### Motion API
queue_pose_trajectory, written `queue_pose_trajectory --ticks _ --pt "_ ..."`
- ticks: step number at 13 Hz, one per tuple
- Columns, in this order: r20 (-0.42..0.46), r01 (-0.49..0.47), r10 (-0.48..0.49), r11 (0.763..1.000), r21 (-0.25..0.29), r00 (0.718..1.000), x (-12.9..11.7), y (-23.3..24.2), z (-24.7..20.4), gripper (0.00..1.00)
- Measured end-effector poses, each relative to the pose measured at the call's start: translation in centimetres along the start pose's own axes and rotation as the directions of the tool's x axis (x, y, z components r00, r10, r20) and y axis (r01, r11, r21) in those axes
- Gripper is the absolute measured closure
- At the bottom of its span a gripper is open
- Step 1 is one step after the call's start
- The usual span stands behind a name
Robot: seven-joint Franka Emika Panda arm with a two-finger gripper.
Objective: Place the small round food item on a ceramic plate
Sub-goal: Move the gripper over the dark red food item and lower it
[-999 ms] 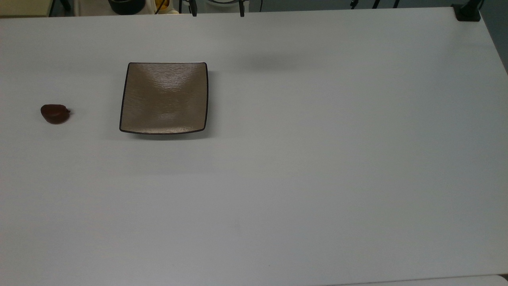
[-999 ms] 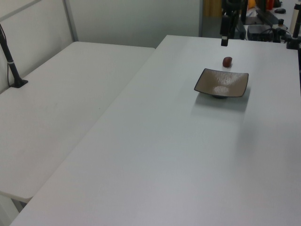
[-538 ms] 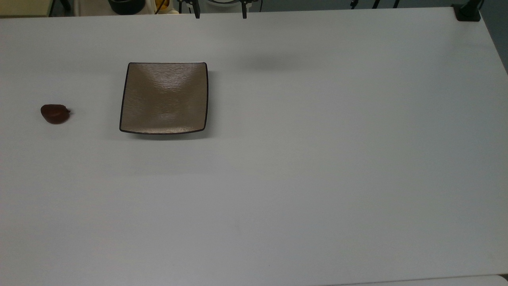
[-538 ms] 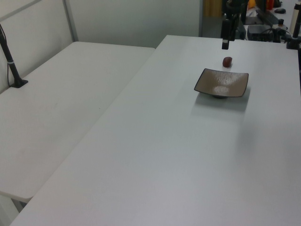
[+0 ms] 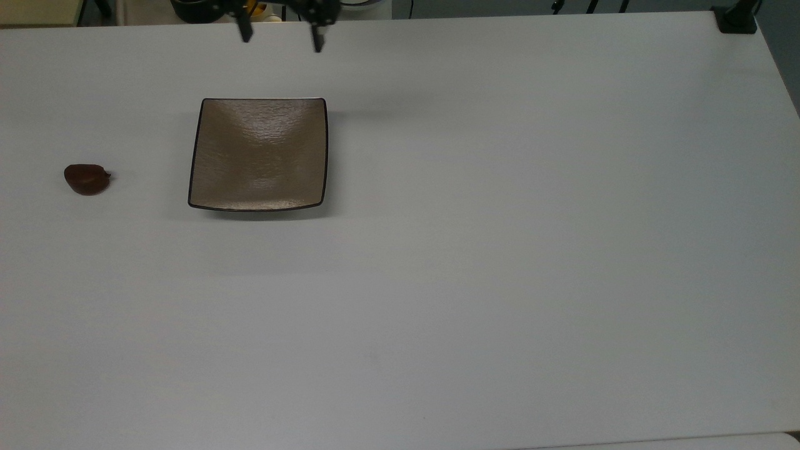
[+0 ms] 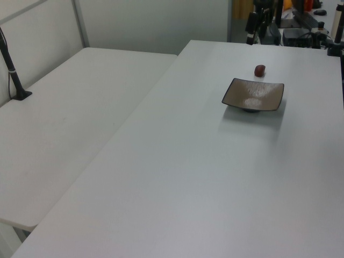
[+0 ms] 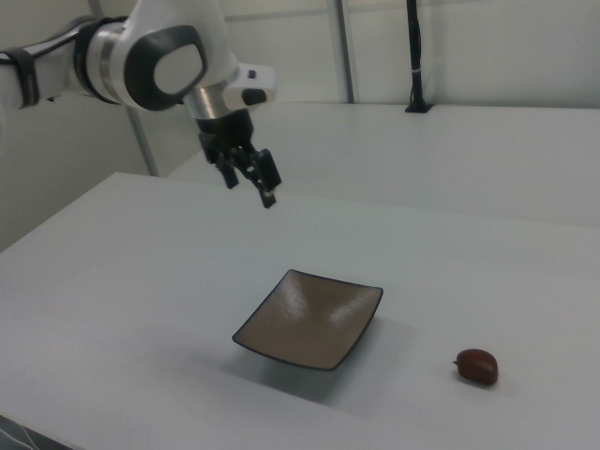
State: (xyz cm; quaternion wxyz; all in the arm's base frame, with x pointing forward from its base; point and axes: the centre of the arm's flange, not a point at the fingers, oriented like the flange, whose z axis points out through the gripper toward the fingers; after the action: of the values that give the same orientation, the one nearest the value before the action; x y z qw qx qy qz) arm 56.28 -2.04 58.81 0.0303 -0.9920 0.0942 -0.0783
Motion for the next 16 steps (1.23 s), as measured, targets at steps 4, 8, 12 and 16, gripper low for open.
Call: queue_pose_trajectory --ticks 4,8,12,16 --pt "-0.069 -0.226 0.225 0.974 -0.006 0.972 1.8 7.5 1.4 0.0" --pt "-0.146 -0.51 0.506 0.86 0.014 0.85 3.0 14.7 2.3 0.0" --pt "-0.216 -0.734 0.727 0.677 0.06 0.652 2.8 21.4 5.1 0.0" --pt "-0.24 -0.817 0.797 0.577 0.027 0.555 3.1 25.4 10.1 0.0"
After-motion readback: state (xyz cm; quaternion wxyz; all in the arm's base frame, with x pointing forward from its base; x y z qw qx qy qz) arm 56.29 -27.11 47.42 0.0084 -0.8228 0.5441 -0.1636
